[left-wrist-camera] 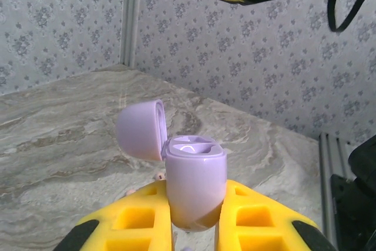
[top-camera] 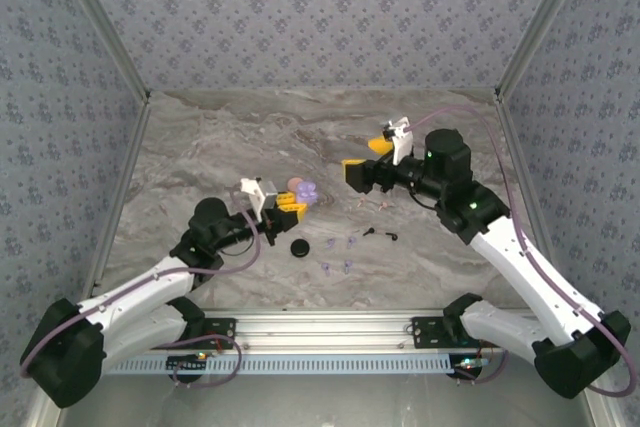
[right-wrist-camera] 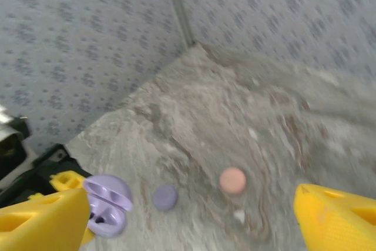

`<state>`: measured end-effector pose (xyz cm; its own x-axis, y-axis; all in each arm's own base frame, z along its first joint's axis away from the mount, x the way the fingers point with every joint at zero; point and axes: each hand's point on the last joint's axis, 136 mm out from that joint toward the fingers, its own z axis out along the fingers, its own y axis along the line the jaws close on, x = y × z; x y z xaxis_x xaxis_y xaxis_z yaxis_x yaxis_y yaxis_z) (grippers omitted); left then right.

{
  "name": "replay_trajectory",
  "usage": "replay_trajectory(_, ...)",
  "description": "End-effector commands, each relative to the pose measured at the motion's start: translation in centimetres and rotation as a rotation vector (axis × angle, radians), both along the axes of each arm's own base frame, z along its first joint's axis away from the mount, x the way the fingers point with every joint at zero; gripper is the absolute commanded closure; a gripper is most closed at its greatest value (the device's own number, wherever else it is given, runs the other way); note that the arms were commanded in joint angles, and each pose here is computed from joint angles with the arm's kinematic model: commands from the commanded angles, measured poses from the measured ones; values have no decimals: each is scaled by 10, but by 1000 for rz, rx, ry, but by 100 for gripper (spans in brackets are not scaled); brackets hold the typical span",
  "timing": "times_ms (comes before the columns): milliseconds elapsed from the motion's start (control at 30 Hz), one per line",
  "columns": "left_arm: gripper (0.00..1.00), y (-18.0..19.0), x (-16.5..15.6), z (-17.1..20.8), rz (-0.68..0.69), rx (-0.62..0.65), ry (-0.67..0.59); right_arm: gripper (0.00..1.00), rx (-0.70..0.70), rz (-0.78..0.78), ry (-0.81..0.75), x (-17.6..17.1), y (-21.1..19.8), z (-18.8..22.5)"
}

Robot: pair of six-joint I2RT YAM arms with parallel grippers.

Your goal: Insert the wireless bluetooth earbuds into the charging case

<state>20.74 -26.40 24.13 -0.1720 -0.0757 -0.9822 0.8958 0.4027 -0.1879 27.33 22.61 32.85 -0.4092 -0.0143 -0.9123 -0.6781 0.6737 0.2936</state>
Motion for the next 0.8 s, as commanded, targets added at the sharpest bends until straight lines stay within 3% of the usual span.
replay_trajectory(0,100,5,-10,21,-2,-30,-155,11,-105,-220,365,-6,-35,-86)
replay_trajectory(133,100,11,-19,21,-7,-26,-182,20,-148,-322,601,-20,-44,-149)
replay_trajectory(267,100,16,-26,24,-9,-29,-195,30,-244,-343,724,-31,-34,-194)
replay_trajectory(467,100,20,-28,22,3,-30,-194,46,-368,-366,829,-38,-15,-243)
replay_trajectory(767,100,26,-28,24,37,-41,-199,54,-483,-384,881,-37,5,-286)
